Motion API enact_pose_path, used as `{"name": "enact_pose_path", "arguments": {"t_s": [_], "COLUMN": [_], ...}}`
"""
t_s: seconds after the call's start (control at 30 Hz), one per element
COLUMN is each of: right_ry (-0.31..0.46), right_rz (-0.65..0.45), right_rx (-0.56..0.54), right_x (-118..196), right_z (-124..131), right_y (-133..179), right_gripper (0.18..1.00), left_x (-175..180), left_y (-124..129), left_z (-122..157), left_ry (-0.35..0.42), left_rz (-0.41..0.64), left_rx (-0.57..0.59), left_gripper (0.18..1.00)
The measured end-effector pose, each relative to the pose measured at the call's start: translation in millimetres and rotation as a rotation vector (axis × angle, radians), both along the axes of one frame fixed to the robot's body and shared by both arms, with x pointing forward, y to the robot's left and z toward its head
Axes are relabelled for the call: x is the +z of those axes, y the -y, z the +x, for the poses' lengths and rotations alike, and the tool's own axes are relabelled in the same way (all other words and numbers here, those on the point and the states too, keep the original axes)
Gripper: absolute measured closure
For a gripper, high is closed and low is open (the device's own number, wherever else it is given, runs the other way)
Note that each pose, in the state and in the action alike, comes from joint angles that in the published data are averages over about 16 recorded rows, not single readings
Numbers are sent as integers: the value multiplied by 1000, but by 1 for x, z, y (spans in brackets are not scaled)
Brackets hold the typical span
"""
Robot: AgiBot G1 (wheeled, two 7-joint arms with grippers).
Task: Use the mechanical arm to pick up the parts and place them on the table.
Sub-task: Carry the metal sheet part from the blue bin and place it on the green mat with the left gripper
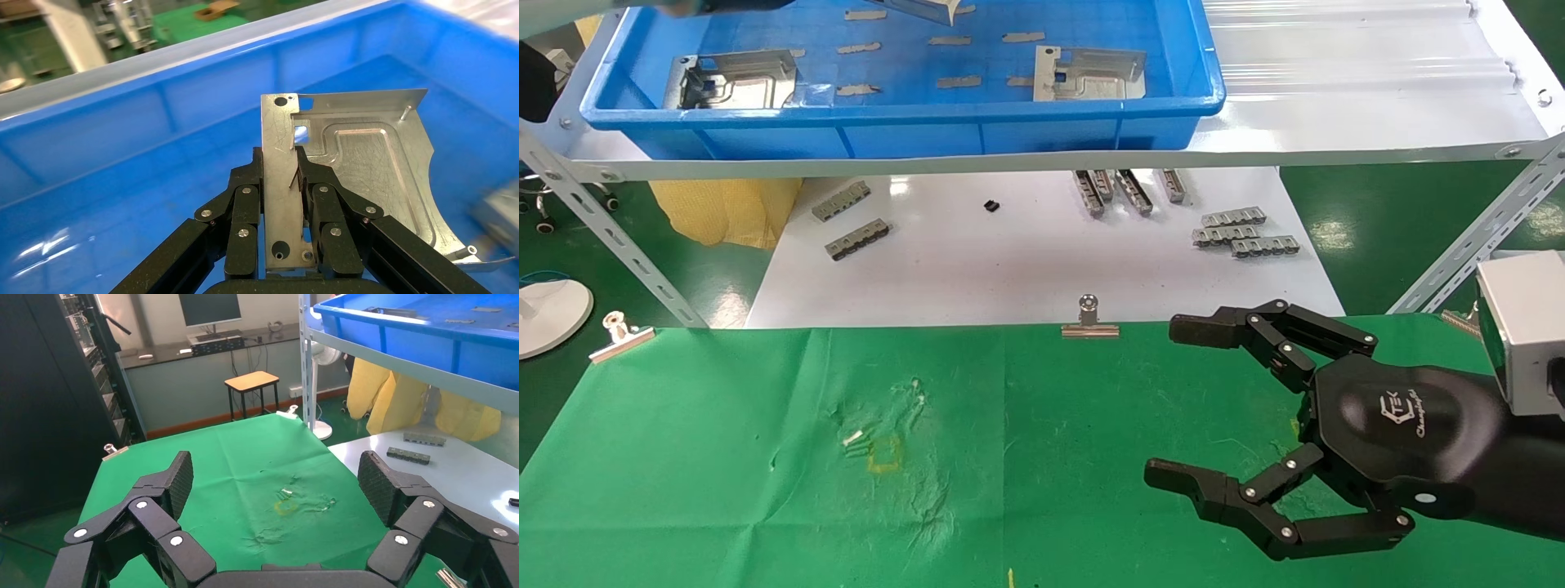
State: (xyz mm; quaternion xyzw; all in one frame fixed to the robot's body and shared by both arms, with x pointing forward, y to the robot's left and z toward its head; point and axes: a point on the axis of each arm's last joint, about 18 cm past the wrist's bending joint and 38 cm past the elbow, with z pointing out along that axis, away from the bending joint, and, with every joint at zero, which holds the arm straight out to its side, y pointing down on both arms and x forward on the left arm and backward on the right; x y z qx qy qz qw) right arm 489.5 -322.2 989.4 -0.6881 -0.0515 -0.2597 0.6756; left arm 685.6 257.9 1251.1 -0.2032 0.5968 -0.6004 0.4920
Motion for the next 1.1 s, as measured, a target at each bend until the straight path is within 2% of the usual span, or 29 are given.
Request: {"name": "enact_pose_path", "arguments": {"t_s": [0.33,0.5,0.67,0.87,1.1], "right_ry": [0,0,0,0,0], "right_rz": [0,0,0,0,0], "right_rx": [0,0,0,0,0], "right_x": [0,0,0,0,0], "right_z": [0,0,0,0,0], "right_y": [0,0,0,0,0], "right_gripper": [179,179,179,179,179], "left_x": [-27,-60,-105,-164,-226], "left_y": [-35,-59,-81,-94,-100], "left_z": [-58,-86,-106,-108,-86], "left_ry": [85,156,198,183,106], "left_rz": [152,286,441,632,785], "left_rx": [-270,-366,-415,-426,-417], "left_gripper": [911,911,911,911,911]}}
